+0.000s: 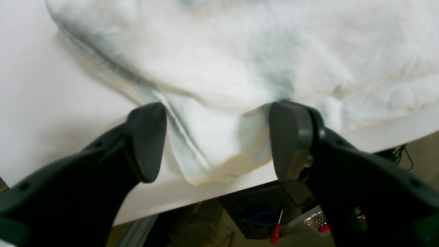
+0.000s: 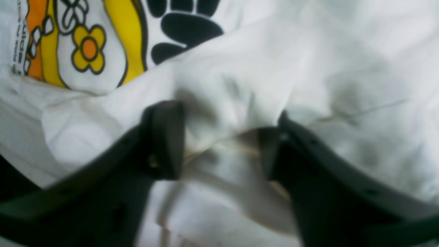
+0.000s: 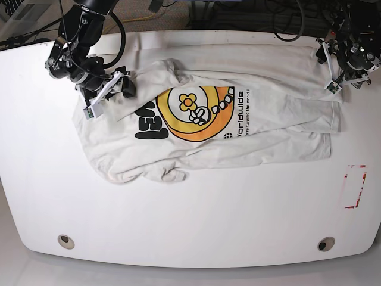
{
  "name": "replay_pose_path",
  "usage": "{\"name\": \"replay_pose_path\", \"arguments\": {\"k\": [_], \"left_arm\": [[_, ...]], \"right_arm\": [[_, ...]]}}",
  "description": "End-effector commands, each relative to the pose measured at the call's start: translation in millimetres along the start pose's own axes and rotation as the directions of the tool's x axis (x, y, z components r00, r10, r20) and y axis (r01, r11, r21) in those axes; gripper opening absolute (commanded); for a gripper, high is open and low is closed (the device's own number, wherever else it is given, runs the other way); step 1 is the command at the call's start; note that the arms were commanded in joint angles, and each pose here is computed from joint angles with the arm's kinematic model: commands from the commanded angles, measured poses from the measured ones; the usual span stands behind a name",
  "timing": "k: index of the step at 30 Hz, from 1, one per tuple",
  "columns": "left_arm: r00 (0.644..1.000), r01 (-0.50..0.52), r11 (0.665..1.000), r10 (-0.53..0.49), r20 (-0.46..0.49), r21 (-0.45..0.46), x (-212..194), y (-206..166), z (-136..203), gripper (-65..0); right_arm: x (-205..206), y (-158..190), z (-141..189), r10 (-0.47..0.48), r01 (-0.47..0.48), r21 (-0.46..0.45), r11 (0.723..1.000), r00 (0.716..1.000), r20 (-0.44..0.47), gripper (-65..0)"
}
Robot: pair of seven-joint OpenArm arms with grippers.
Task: Fold the T-shirt properly
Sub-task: 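Release the right gripper and move it along the shirt side toward the hem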
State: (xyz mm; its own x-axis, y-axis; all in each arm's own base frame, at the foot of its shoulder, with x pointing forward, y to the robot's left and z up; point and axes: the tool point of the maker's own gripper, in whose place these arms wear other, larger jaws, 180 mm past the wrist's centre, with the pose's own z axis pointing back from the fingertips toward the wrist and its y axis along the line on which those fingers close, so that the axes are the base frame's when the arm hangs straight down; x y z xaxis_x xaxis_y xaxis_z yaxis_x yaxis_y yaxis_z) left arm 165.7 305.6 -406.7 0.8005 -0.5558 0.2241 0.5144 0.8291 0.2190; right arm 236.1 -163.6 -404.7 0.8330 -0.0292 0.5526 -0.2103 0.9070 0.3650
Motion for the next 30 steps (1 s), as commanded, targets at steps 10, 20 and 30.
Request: {"name": "replay_pose_path", "arguments": {"k": [10,20,30], "left_arm": [[1.000,0.008,1.000,-0.008,-0.001,0.015,0,5,2,-21.1],[0.999,0.049,0.999,-0.049,-0.011,0.001,2,1,1,-21.1],[0.996,0.074,0.997,-0.073,-0.049,0.033,-4,7,1,-21.1]], "right_arm": [[31,2,11,0.058,-0.056,-0.017,0.998,0.995,0.086,-65.0],[80,4,17,0.114,-0.110,-0.032,0.993,0.976,0.184,-65.0],[106,10,-6,0.138,-0.145,0.031,0.989,0.976,0.168,-47.6]]}}
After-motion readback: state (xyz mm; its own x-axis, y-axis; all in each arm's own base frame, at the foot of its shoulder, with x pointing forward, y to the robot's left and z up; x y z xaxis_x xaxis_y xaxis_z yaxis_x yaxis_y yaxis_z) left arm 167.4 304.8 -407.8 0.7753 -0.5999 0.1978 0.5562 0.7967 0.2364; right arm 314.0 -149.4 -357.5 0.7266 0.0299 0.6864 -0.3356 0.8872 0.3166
